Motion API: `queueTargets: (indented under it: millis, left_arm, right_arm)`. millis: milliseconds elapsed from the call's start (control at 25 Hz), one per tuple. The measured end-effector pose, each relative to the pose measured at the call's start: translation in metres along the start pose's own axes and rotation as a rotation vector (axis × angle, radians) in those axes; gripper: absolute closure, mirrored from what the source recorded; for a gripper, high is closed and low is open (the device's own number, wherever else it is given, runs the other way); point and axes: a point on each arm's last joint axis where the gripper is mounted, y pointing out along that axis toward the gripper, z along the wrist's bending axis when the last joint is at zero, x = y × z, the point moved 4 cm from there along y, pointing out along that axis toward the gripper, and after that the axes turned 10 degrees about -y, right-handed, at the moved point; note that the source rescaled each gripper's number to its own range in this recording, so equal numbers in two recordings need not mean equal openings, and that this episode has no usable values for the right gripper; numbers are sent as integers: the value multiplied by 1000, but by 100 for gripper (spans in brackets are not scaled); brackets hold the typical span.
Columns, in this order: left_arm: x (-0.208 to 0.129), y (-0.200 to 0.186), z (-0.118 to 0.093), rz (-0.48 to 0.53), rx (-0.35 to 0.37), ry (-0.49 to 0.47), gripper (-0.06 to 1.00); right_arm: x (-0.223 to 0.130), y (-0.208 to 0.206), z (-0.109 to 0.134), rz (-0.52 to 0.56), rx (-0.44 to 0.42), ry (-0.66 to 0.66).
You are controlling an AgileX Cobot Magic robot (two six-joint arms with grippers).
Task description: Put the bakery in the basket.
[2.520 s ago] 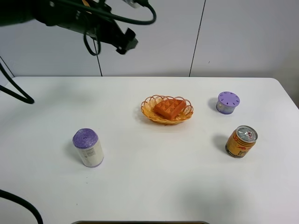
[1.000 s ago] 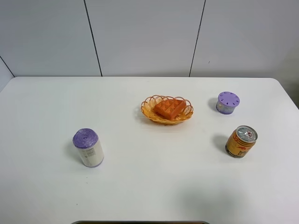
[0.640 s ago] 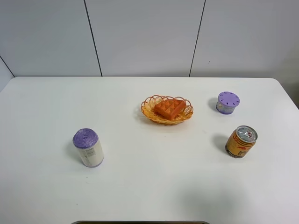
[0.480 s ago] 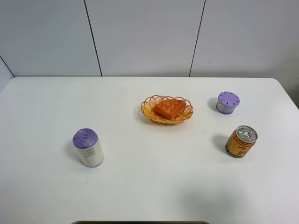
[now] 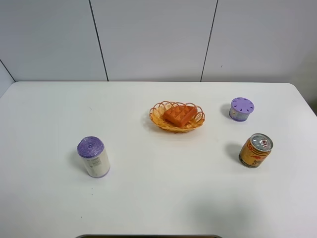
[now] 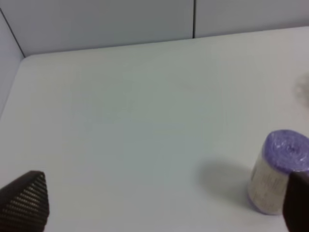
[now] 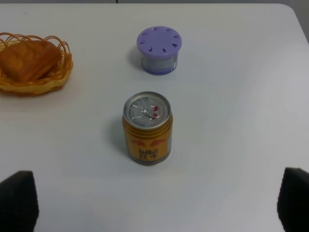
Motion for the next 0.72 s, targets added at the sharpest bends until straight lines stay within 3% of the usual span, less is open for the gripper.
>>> queueTargets:
  millis: [360, 720]
  left_arm:
    - [-14, -8, 0, -52, -9, -27, -4]
    - [-34, -4, -3, 70, -37, -89, -4]
  right_arm:
    - [0, 0, 0, 0, 0, 0]
    - [0, 0, 0, 0, 0, 0]
